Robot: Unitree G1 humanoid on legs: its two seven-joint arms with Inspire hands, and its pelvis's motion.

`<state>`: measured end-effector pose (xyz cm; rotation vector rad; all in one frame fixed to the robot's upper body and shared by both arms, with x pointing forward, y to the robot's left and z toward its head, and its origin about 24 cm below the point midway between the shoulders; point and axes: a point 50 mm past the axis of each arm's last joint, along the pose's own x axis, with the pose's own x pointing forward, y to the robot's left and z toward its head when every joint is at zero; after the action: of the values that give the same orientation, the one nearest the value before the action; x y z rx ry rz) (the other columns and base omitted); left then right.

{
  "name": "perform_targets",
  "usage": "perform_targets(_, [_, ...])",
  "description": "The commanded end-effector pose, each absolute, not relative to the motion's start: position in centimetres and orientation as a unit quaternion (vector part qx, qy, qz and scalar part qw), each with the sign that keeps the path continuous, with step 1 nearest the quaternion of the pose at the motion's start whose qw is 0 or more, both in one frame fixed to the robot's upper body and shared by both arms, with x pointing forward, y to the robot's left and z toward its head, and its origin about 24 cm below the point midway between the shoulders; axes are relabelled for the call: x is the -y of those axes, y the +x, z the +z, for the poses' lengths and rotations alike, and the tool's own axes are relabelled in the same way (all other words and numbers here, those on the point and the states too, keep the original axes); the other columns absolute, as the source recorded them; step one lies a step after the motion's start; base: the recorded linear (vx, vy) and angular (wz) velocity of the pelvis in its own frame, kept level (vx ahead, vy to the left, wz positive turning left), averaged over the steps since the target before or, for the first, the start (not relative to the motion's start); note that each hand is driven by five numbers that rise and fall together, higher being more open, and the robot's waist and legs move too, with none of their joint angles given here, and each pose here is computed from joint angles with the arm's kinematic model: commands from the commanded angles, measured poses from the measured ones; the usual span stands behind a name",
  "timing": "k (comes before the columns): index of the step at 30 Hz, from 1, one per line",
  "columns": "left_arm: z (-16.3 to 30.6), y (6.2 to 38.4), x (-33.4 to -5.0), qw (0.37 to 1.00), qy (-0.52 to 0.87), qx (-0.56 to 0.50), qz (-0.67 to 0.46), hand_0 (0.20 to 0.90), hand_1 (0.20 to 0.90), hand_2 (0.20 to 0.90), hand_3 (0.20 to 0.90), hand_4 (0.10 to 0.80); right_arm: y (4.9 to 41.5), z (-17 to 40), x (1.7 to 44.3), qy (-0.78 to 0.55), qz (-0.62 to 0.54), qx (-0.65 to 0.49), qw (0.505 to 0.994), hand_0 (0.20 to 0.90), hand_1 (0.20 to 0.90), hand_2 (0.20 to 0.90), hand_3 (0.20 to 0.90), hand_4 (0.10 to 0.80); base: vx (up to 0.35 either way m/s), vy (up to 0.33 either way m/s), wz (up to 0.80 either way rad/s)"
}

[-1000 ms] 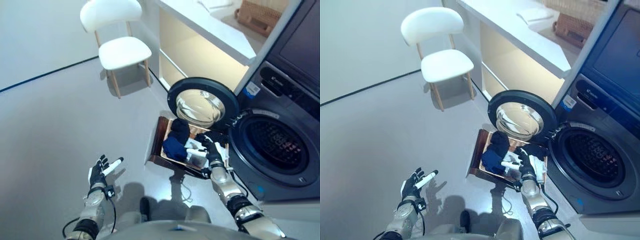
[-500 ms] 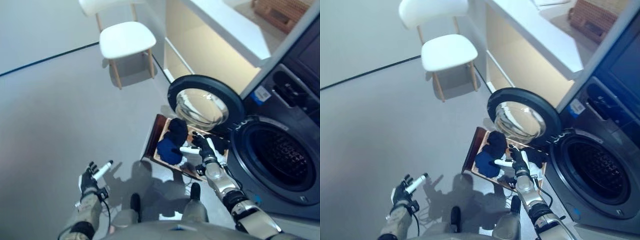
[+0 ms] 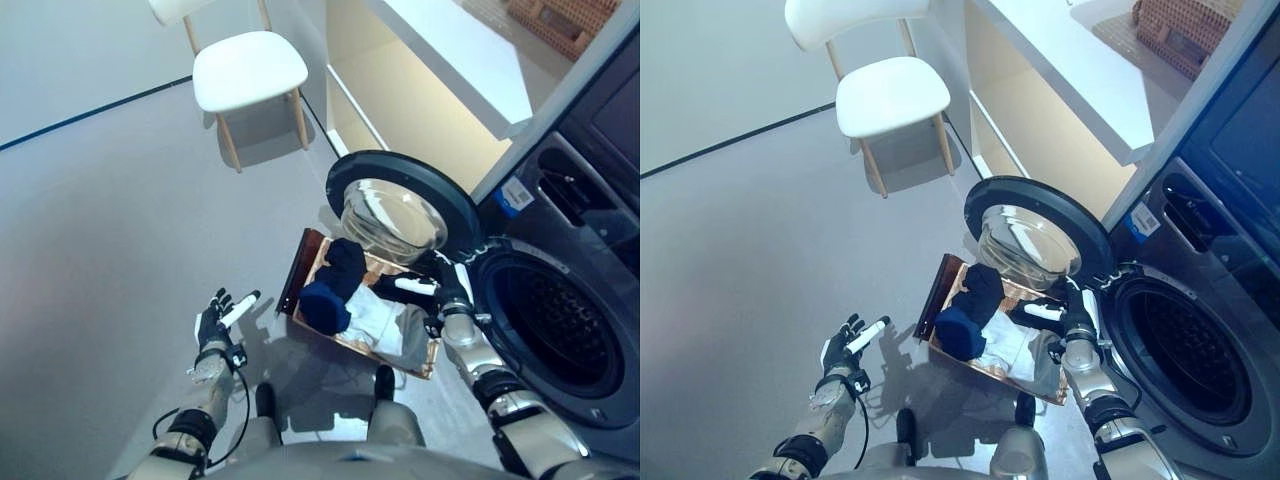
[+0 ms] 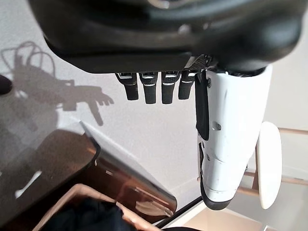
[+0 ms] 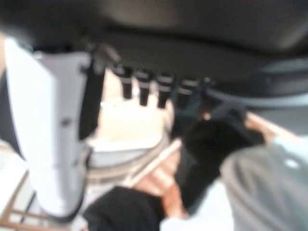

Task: Pick up the clothes and place them into the washing machine

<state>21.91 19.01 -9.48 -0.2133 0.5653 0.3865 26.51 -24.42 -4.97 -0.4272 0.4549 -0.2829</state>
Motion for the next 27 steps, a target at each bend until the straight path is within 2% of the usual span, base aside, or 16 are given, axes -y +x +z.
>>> perform_targets(1, [-6.7,24.1,-22.5,0.956,-0.053,-0.195,0.212,0.900,0.900,0.900,0.900,0.800,29.3,-2.5,22.4,-0.194,-0.131,-0.146,0.961,0.900,0.900,0.900,0.900,0.800,0.043,-0.061,-0.09])
perform_targets(10, [-7.6,22.8,-23.6,0.945,-0.056,-0.219,0.236,0.900,0.900,0.900,0.900,0.800,28.8,-3.1,21.0,-0.196,-0.096,-0.145,0.965,0.900,0.900,0.900,0.900,0.800,0.030,-0.178,-0.01])
perform_targets(15, [-8.5,22.2,-22.6,0.941,-0.070,-0.240,0.229,0.900,0.900,0.900,0.900,0.800,28.7,-3.2,20.9,-0.207,-0.085,-0.146,0.964,0.900,0.900,0.900,0.900,0.800,0.004,-0.213,-0.08])
perform_targets(20, [-8.1,22.8,-21.3,0.951,-0.064,-0.227,0.198,0.900,0.900,0.900,0.900,0.800,28.1,-3.6,21.9,-0.215,-0.096,-0.158,0.959,0.900,0.900,0.900,0.900,0.800,0.007,-0.087,-0.05])
perform_targets(27, [-7.2,23.8,-21.0,0.960,-0.052,-0.207,0.180,0.900,0.900,0.900,0.900,0.800,27.9,-3.4,21.9,-0.206,-0.109,-0.150,0.961,0.900,0.900,0.900,0.900,0.800,0.016,0.039,0.08])
